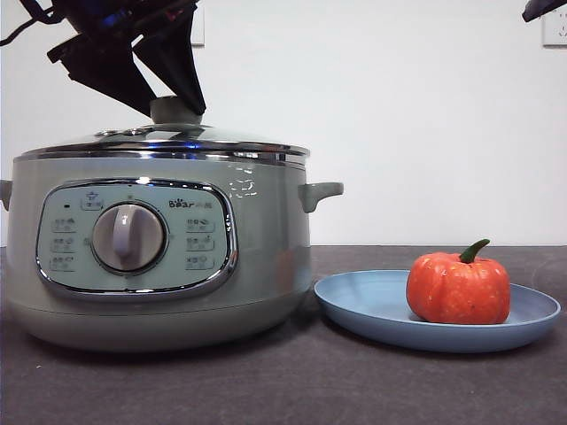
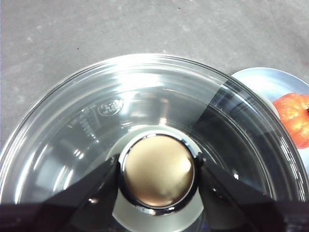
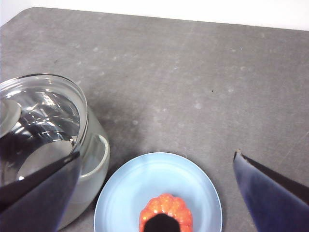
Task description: Take the pumpkin out from the steamer,put the pumpkin in the blue plate,close the lid
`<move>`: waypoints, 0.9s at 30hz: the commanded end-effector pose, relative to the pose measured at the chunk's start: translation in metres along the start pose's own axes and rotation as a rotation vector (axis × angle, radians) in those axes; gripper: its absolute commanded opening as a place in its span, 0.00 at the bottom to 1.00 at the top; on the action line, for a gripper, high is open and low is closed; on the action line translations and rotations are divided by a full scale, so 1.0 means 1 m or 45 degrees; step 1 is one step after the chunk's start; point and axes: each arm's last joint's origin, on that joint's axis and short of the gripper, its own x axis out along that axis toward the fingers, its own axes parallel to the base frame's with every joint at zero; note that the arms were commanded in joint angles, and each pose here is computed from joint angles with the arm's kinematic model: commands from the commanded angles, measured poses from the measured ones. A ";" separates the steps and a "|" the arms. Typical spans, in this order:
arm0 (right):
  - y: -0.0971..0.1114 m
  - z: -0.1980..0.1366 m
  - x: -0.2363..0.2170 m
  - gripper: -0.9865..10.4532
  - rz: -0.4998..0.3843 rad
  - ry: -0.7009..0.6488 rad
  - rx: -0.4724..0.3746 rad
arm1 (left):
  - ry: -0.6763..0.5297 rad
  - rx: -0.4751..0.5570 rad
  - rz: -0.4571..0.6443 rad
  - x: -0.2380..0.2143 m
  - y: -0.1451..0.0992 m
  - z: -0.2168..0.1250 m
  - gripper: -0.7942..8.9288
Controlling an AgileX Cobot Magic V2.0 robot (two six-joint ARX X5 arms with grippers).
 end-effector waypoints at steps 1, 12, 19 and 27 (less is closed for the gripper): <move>0.000 -0.002 0.001 0.58 -0.003 0.000 0.016 | 0.013 -0.005 -0.002 0.001 -0.001 -0.003 0.07; 0.000 -0.002 0.001 0.58 -0.003 -0.001 0.017 | 0.065 0.037 0.031 0.001 0.000 -0.007 0.07; 0.000 -0.002 0.001 0.58 -0.003 0.000 0.017 | 0.078 0.087 0.049 0.001 0.000 -0.008 0.07; 0.000 -0.002 0.001 0.58 -0.003 0.001 0.025 | 0.085 0.120 0.071 0.001 0.001 -0.008 0.07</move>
